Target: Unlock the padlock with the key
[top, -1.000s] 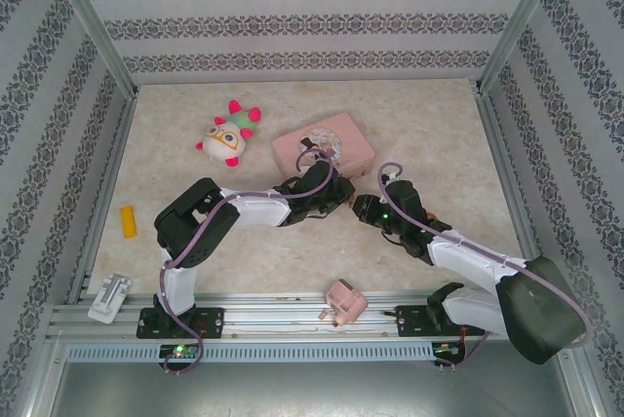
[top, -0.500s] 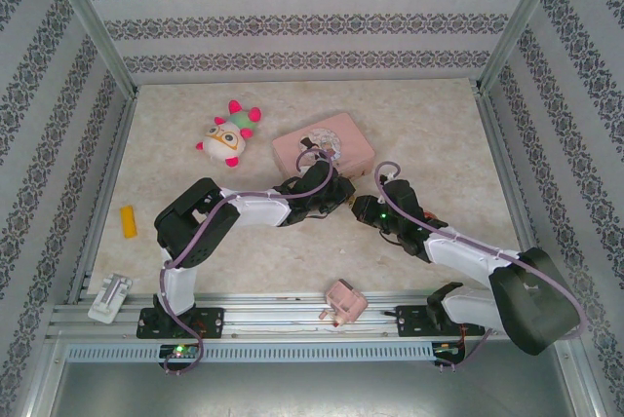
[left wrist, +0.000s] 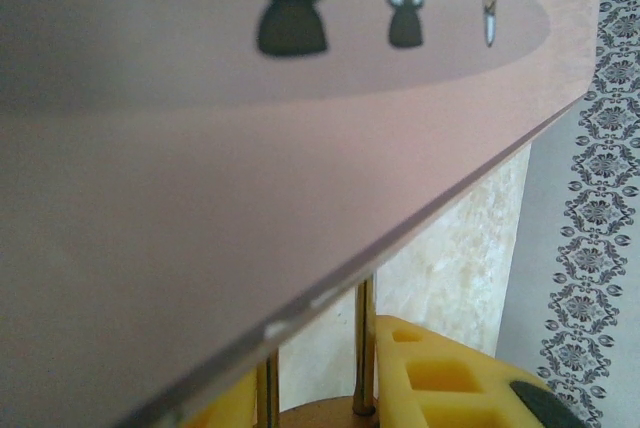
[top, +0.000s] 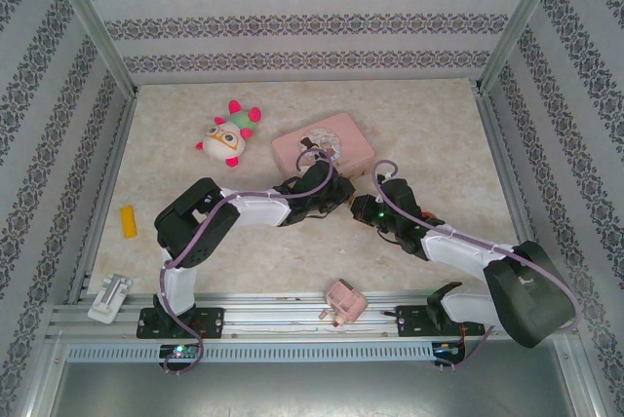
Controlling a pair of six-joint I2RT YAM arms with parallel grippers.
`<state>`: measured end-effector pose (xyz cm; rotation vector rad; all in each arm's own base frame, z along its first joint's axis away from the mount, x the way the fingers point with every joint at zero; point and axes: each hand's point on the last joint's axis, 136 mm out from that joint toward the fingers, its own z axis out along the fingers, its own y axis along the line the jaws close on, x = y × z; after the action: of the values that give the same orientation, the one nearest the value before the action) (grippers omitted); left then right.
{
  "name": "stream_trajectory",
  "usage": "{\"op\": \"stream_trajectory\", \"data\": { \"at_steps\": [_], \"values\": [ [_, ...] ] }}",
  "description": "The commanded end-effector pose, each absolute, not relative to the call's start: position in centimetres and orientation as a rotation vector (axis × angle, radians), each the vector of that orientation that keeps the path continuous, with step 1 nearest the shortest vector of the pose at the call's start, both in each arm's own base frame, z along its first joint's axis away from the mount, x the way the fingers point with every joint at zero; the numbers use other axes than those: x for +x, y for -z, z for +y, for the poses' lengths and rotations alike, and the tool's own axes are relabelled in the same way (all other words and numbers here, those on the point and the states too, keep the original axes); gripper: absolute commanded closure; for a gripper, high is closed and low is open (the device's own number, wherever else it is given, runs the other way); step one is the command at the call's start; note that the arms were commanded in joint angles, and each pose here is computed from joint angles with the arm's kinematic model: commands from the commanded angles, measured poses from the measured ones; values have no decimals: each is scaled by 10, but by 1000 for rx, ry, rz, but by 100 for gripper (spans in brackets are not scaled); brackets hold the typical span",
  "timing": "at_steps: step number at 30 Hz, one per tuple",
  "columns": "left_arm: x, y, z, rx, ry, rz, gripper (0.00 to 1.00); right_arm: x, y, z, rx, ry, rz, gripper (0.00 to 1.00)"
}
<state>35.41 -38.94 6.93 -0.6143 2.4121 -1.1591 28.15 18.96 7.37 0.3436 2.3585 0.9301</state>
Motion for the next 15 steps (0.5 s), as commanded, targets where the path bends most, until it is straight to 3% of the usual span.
{"op": "stream_trajectory", "data": {
  "at_steps": [1,8,12,15],
  "values": [
    [345,-78,-405,-611,1293,2415,94,291,-91,199,320,-965,2303,100],
    [339,-84,-412,-521,1312,2443,92,306,-100,185,376,-959,2218,100],
    [337,-90,-412,-482,1346,2402,72,310,-106,184,376,-969,2200,100],
    [340,-95,-409,-480,1370,2347,66,310,-106,187,371,-987,2206,100]
  ]
}}
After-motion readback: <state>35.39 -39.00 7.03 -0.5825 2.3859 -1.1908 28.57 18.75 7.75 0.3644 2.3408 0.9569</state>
